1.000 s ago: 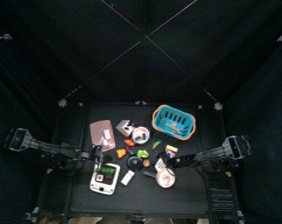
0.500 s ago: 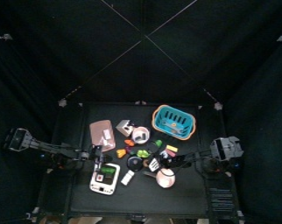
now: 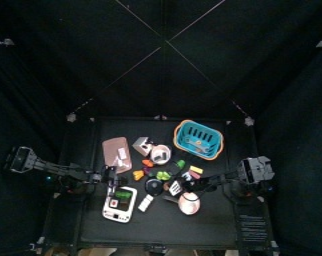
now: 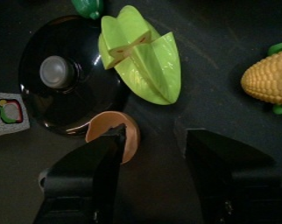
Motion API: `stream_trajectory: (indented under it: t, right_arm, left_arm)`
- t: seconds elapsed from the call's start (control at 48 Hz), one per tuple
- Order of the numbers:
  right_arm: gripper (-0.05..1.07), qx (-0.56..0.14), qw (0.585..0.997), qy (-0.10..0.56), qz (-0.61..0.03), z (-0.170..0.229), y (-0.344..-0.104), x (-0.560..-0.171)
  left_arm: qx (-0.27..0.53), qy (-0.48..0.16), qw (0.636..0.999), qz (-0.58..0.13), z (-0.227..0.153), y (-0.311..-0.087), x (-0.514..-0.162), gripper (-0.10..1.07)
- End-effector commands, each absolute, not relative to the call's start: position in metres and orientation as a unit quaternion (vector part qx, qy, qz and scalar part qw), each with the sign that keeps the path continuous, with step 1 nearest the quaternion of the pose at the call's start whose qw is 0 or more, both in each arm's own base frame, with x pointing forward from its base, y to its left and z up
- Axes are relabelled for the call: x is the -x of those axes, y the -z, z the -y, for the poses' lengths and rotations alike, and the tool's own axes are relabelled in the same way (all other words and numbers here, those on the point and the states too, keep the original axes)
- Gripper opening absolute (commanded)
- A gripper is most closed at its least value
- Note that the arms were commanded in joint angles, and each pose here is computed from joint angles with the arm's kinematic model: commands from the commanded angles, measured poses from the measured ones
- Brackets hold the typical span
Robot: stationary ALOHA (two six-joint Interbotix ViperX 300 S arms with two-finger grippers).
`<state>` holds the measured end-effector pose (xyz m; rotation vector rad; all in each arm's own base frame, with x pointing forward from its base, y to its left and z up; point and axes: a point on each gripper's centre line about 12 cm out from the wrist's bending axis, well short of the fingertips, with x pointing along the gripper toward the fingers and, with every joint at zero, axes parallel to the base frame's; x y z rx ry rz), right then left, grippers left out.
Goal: Grab eggshell
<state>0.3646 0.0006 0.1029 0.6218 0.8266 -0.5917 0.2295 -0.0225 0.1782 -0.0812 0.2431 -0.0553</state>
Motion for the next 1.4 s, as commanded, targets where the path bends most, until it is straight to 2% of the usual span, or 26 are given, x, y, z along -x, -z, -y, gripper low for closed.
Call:
stream_trajectory:
  t: [0.0,0.354,0.688,0.938,1.375]
  right_arm:
    - [0.80,-0.296,0.834,0.274,-0.376,0.002,-0.113,-0.372]
    - [0.72,-0.298,0.832,0.277,-0.378,0.001,-0.109,-0.374]
    - [0.58,-0.301,0.836,0.272,-0.371,-0.001,-0.115,-0.379]
    - [0.57,-0.307,0.844,0.264,-0.353,-0.001,-0.131,-0.383]
    - [0.57,-0.306,0.842,0.268,-0.354,0.000,-0.131,-0.379]
  left_arm:
    - [0.043,0.027,0.992,-0.114,0.023,-0.182,-0.232,0.12]
    - [0.051,0.020,0.992,-0.116,0.021,-0.181,-0.232,0.12]
    - [0.051,0.021,0.992,-0.116,0.022,-0.181,-0.232,0.12]
    - [0.052,0.020,0.992,-0.117,0.021,-0.181,-0.232,0.12]
    - [0.052,0.020,0.991,-0.119,0.021,-0.180,-0.231,0.12]
